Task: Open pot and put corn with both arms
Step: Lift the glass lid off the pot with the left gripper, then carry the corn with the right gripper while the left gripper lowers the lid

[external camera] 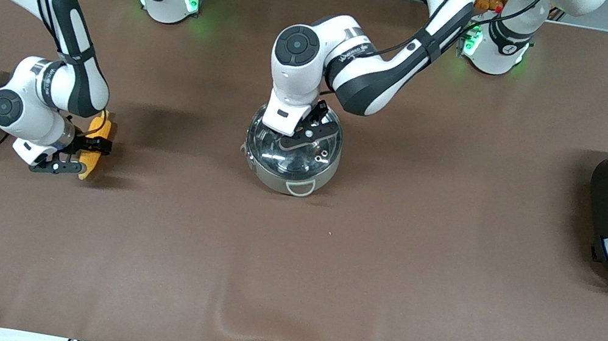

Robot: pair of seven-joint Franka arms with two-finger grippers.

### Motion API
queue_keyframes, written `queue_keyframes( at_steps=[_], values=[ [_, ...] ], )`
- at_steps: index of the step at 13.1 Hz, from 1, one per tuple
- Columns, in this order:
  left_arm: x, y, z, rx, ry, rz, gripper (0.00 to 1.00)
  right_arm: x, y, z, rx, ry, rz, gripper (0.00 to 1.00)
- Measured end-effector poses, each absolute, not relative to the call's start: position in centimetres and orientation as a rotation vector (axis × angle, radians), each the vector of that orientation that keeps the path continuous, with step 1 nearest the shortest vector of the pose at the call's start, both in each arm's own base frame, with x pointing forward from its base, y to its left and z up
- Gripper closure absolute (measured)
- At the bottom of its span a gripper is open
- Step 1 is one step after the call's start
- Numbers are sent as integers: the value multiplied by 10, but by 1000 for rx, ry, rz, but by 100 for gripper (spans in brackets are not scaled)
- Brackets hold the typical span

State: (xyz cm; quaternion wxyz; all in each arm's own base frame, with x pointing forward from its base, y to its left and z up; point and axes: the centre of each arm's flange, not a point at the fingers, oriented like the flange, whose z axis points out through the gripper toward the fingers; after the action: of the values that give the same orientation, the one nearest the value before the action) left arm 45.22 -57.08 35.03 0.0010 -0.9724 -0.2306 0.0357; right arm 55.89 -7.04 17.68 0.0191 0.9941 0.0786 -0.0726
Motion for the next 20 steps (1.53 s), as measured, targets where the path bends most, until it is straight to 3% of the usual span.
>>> queue_keyframes(
  at_steps=[2,6,7,10,13,17,20],
  values=[
    [451,-572,350,-3054,-721,111,50,555,-68,174,3095,235,-244,7],
    [448,-568,375,-3034,-711,118,50,555,-59,174,3136,195,-249,54],
    [445,-562,394,-3022,-692,120,50,557,-56,177,3140,199,-244,58],
    [455,-514,468,-2996,-635,112,50,562,-51,193,3154,203,-254,60],
    [502,-424,513,-3006,-652,89,50,578,-33,240,3244,156,-335,66],
    [556,-269,495,-3028,-554,100,50,605,24,320,3297,177,-304,66],
    [564,-166,436,-3053,-457,107,50,610,89,361,3297,96,-315,66]
  ],
)
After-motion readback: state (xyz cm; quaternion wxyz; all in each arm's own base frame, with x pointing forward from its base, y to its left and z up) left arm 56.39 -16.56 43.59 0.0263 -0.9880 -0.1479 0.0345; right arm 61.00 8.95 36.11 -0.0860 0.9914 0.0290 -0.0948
